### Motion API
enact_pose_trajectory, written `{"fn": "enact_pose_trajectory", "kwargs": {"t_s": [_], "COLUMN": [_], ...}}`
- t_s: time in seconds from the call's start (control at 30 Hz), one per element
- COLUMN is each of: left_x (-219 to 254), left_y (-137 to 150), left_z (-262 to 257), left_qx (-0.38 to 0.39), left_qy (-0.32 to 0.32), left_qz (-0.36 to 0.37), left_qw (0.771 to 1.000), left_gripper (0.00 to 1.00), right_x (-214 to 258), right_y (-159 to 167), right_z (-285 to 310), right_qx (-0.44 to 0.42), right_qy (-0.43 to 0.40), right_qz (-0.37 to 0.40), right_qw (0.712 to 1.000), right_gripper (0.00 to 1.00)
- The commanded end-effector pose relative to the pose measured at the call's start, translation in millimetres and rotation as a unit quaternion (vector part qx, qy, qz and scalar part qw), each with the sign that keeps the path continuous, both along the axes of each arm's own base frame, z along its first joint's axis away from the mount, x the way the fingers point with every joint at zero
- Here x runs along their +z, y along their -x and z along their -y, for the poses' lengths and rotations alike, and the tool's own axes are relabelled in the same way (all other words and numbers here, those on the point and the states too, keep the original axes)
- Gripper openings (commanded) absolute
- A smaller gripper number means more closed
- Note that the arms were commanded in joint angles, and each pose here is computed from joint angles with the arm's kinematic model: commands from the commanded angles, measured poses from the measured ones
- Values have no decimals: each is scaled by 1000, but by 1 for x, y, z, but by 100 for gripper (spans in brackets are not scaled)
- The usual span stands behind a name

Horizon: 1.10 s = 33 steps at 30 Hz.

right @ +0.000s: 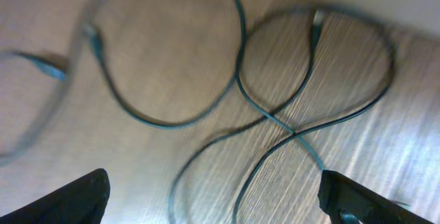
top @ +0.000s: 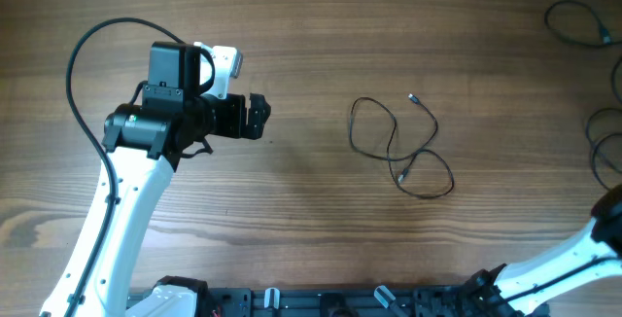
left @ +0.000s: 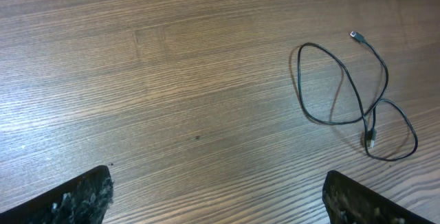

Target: Untangle cables

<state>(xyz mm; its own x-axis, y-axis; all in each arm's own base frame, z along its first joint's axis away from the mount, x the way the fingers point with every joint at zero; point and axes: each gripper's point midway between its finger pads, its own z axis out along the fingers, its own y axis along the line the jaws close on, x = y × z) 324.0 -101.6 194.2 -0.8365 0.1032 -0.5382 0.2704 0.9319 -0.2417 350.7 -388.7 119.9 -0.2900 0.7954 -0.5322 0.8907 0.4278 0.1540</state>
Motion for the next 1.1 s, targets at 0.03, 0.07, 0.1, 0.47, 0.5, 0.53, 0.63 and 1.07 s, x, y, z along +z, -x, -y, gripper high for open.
{"fn": "enact_pose_trajectory", "kwargs": {"t_s": [0.03, 0.07, 0.1, 0.47, 0.5, 0.53, 0.63, 1.07], "left_x": [5, 5, 5, 16, 16, 15, 13, 10], "left_y": [1, 1, 1, -18, -19, -20, -24, -23], "left_z": [4, 4, 4, 0, -1, -5, -22, -30], "left_qx": [-15, -15, -15, -2, 0, 8, 51, 71], "left_qy": [6, 6, 6, -3, -7, -18, -50, -63], "left_qz": [9, 9, 9, 56, 58, 59, 60, 53], "left_qw": [1000, 1000, 1000, 998, 998, 998, 996, 994], "left_gripper": [100, 100, 100, 100, 100, 100, 100, 100], "right_x": [82, 91, 95, 99, 96, 93, 86, 79], "right_y": [2, -2, -3, -7, -8, -11, -13, -17], "right_z": [-12, -23, -29, -146, -156, -172, -204, -310], "right_qx": [-4, 2, 2, 81, 92, 117, 162, 351], "right_qy": [37, 25, 20, -35, -42, -47, -44, 75], "right_qz": [68, 84, 89, 1, -9, -23, -67, -104], "right_qw": [997, 996, 996, 996, 995, 992, 984, 928], "right_gripper": [100, 100, 100, 100, 100, 100, 100, 100]}}
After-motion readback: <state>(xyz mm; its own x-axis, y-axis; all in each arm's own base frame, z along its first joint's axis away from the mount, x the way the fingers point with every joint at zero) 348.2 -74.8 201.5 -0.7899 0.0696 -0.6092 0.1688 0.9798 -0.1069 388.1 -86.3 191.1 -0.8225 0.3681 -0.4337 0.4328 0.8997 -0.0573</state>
